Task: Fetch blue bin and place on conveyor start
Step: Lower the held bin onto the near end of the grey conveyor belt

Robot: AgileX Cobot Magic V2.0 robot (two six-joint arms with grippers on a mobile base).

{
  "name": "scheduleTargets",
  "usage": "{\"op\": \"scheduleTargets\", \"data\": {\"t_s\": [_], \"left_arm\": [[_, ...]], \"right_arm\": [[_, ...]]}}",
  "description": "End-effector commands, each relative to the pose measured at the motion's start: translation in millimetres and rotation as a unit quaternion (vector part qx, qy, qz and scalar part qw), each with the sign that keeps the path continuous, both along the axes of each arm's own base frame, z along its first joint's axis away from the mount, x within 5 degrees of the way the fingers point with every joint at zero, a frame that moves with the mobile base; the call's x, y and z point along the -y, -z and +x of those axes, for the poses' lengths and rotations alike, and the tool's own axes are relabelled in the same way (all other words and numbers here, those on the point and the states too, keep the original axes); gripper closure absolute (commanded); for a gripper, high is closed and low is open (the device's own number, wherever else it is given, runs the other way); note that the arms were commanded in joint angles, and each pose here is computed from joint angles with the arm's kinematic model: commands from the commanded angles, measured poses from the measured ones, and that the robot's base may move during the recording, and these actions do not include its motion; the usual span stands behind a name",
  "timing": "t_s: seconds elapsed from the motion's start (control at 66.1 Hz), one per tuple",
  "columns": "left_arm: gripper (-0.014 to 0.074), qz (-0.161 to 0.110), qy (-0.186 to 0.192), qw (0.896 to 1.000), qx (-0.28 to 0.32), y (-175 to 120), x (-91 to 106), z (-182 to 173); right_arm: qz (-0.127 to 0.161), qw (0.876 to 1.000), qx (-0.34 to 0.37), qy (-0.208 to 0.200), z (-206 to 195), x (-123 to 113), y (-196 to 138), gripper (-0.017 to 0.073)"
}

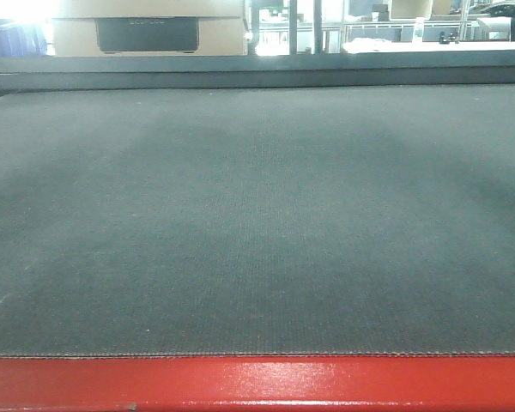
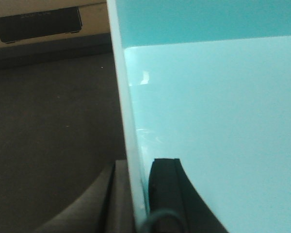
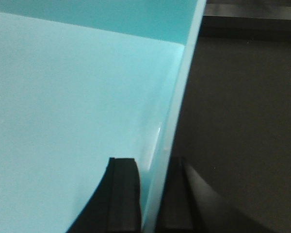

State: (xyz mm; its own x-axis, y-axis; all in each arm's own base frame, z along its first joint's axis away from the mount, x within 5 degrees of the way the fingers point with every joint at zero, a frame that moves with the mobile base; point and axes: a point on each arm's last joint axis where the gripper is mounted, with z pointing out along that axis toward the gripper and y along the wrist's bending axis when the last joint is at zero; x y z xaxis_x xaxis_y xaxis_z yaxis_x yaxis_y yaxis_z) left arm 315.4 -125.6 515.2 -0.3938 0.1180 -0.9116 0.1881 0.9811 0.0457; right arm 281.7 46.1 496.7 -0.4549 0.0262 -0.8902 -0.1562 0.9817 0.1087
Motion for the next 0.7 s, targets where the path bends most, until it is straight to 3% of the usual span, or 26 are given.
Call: {"op": "scheduleTargets", "data": {"t_s": [0.0,0.499,0.681], "left_arm": [[0.0705,0.015,-0.010,0.999,0.040,-12,-6.9,-3],[0.0705,0.013,-0.008,0.999,0.046,-13,-6.5,-3],[0.0705,0.021,-0.020,0.999,-0.021,-2,-9.1,-8]], "right_arm": [[-0.012,0.999,0.031,-0.005,-6,1,-9,0.0712],[-0.012,0.999,0.031,-0.005,-6,1,-9,0.0712],[-0.007,0.999,0.048,-0.004,-4,1,-13,0.0712]]}}
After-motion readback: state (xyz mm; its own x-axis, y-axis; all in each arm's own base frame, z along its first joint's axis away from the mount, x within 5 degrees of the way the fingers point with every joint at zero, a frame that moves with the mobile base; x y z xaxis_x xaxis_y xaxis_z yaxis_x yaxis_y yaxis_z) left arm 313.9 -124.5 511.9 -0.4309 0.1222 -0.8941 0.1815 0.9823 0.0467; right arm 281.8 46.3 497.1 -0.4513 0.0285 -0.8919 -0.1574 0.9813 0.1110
